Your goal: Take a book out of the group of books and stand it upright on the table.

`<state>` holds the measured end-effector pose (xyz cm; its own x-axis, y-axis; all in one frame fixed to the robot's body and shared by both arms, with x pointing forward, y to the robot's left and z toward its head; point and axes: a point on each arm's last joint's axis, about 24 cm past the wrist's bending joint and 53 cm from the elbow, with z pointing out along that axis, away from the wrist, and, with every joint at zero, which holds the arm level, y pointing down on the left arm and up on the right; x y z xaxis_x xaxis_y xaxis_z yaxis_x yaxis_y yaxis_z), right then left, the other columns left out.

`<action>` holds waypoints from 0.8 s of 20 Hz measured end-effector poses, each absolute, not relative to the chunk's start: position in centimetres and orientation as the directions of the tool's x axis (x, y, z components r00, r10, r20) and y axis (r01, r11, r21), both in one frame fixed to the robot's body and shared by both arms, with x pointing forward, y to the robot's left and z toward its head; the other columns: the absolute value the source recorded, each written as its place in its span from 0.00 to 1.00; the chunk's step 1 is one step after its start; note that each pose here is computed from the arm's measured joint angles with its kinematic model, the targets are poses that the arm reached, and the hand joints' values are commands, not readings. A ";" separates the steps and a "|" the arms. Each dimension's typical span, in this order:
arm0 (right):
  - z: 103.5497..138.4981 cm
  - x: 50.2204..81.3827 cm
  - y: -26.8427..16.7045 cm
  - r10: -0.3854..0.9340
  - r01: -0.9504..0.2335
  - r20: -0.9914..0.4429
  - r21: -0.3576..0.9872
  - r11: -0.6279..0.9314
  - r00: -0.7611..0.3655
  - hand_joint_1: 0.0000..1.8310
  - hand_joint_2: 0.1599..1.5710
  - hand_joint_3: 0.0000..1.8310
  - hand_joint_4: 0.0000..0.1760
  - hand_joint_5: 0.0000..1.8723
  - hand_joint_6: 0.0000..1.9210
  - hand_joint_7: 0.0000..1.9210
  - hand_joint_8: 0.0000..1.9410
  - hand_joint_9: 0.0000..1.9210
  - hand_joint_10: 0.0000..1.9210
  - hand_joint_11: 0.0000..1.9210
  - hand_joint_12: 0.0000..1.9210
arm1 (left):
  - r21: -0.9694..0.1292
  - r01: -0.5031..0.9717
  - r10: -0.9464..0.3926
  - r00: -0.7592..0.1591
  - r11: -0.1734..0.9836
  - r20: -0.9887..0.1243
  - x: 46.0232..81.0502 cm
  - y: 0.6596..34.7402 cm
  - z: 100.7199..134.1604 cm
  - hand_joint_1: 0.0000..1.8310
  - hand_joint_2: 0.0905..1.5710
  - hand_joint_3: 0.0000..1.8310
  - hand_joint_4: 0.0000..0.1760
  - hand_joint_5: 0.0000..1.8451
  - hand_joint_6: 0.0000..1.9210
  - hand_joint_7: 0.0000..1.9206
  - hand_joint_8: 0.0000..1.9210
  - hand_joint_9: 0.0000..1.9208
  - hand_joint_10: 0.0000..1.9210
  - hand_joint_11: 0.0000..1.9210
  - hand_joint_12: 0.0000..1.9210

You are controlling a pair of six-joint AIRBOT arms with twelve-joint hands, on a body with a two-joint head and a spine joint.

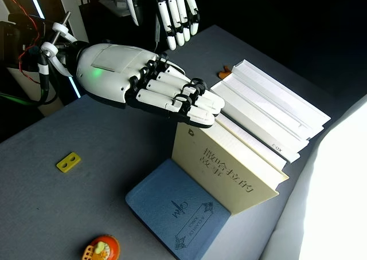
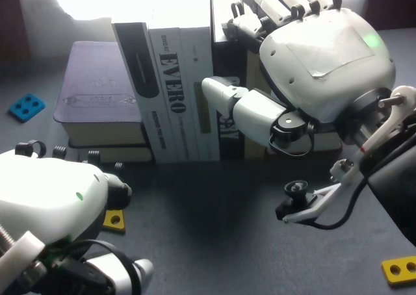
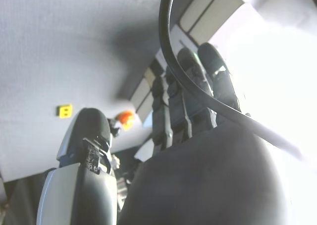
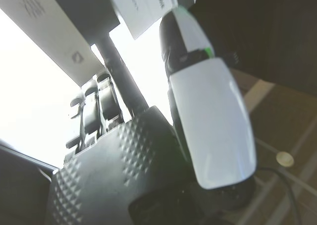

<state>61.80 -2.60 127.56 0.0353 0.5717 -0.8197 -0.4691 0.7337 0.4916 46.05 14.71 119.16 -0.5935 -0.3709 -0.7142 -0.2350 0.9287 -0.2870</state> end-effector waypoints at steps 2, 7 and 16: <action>127.4 61.3 -2.6 0.562 -0.473 -0.826 0.483 0.737 0.032 0.00 0.81 0.00 0.00 0.27 0.24 0.05 0.01 0.00 0.00 0.00 0.00 | -0.286 -0.235 -0.370 -0.594 0.929 -0.714 46.0 14.7 119.2 0.21 0.85 0.00 0.15 0.16 0.00 0.18 0.00 0.18 0.00 0.00 0.38; 127.0 59.2 -2.4 0.528 -0.501 -0.849 0.445 0.743 0.030 0.02 0.80 0.00 0.00 0.28 0.25 0.05 0.00 0.00 0.00 0.00 0.00 | -0.285 -0.235 -0.370 -0.592 0.929 -0.716 46.1 14.8 119.2 0.20 0.86 0.00 0.17 0.16 0.00 0.16 0.00 0.15 0.00 0.00 0.38; 126.2 54.4 -2.0 0.456 -0.527 -0.890 0.397 0.752 -0.021 0.03 0.79 0.00 0.00 0.33 0.17 0.07 0.00 0.01 0.00 0.00 0.00 | -0.282 -0.233 -0.366 -0.582 0.931 -0.727 46.2 14.9 119.3 0.20 0.86 0.00 0.15 0.15 0.00 0.15 0.00 0.15 0.00 0.00 0.40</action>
<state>54.42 -2.00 126.15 -0.0208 0.4556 -0.8899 -0.5266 0.7517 0.3971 46.21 14.88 119.34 -0.5816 -0.3659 -0.7265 -0.2333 0.9306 -0.2820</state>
